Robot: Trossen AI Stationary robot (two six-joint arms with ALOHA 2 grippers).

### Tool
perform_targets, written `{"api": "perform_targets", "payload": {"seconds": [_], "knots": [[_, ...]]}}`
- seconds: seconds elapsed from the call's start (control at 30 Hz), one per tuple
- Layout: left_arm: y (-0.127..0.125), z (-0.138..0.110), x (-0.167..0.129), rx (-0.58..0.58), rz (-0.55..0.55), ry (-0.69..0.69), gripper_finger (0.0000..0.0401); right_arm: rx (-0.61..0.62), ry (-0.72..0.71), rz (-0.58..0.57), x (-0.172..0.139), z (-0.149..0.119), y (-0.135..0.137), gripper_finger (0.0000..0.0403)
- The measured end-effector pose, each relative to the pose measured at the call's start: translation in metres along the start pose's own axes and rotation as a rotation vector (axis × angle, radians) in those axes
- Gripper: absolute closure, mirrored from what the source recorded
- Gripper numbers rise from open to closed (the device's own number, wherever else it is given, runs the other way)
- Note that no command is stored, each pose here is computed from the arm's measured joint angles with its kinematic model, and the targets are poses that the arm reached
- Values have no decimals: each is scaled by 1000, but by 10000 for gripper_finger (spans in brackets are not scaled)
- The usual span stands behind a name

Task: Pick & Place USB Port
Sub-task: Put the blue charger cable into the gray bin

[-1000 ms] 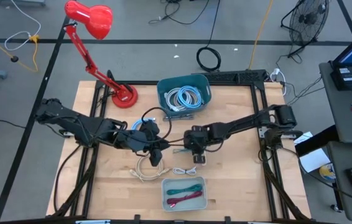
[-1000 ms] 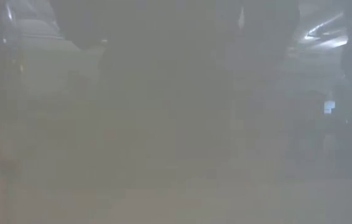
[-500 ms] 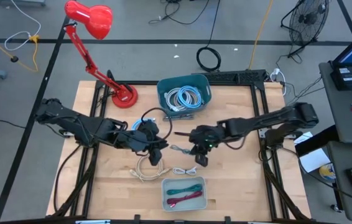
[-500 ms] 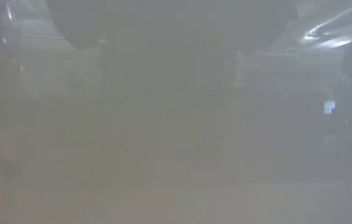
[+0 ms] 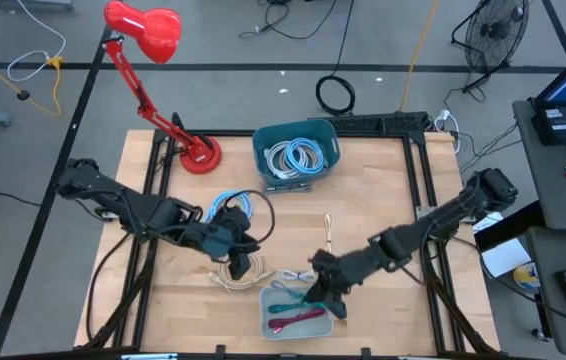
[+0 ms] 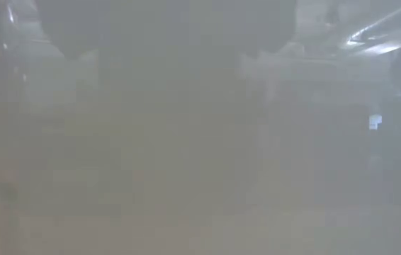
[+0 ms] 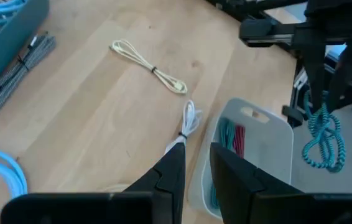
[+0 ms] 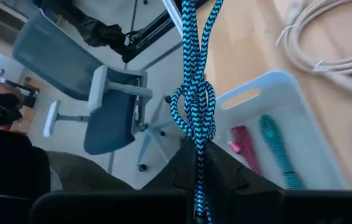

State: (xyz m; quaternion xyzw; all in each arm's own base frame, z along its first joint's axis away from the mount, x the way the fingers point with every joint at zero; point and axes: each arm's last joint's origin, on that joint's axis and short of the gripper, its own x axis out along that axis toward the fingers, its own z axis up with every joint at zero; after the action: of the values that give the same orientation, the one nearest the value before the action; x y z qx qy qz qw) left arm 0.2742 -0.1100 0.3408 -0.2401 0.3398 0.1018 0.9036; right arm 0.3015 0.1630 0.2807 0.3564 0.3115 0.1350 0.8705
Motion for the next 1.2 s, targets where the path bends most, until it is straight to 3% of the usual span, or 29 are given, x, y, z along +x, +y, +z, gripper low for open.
{"api": "perform_targets", "payload": {"seconds": [0.13,0.33,0.57,0.83,1.2], "knots": [[-10,-12,-6,9,-7,-1,325,1,18,-12,15,-14,8,397],[-25,-29,-15,7,-39,1,325,-95,110,-45,52,-23,10,397],[-38,-48,-26,-16,-54,-2,325,-186,316,-231,87,-28,-19,398],[-44,-67,-37,-42,-35,2,325,-304,359,-419,86,-21,-45,398],[-47,-82,-46,-58,-9,-8,325,-321,353,-416,86,-15,-49,397]]}}
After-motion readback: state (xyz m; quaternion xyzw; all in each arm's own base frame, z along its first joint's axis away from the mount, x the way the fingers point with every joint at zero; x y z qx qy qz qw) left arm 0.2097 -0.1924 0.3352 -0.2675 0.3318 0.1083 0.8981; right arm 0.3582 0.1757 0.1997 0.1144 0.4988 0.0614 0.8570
